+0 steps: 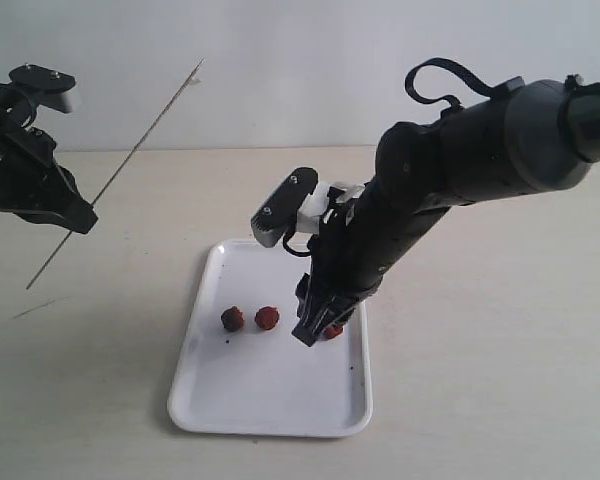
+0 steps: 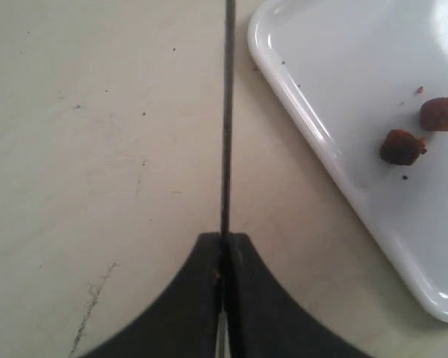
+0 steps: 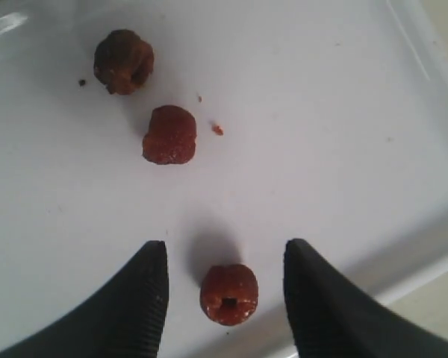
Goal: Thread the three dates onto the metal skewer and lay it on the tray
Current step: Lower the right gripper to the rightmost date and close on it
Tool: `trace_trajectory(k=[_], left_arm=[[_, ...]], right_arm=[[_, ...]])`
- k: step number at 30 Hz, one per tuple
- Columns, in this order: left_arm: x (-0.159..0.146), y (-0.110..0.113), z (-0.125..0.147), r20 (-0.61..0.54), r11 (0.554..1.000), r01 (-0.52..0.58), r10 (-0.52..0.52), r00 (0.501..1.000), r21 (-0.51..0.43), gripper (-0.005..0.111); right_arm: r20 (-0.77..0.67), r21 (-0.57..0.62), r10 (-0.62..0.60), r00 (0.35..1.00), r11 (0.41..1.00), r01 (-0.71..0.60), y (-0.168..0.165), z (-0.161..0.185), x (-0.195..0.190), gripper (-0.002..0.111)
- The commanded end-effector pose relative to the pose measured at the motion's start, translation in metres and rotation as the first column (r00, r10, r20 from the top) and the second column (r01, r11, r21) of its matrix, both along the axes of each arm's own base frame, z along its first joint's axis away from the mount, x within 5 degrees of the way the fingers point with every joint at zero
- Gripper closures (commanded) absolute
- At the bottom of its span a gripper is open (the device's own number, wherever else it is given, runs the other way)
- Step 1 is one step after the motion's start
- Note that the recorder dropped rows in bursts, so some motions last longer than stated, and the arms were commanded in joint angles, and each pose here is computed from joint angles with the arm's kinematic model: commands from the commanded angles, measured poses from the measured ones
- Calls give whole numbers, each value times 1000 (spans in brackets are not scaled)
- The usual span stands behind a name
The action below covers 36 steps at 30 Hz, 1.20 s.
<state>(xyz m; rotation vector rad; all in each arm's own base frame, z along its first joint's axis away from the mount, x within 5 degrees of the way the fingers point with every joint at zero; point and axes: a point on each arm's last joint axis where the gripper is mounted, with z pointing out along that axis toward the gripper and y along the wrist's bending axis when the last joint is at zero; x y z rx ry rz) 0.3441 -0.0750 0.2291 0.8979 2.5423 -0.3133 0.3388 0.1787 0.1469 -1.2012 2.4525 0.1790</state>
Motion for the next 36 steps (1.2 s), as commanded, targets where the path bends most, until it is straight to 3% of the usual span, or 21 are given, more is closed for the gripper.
trace_trajectory(k=[1, 26, 36], left_arm=[[-2, 0, 2, 2, 1000, -2, 2, 1000, -5, 107], [-2, 0, 2, 1, 1000, -4, 4, 1000, -10, 107], [-2, -1, 2, 4, 1000, 2, -2, 1000, -10, 107]], right_arm=[[27, 7, -11, 1000, 1000, 11, -7, -7, -12, 58], [22, 19, -102, 995, 995, 102, -22, -28, -5, 55], [-43, -11, -91, 995, 996, 91, -21, -52, -7, 55]])
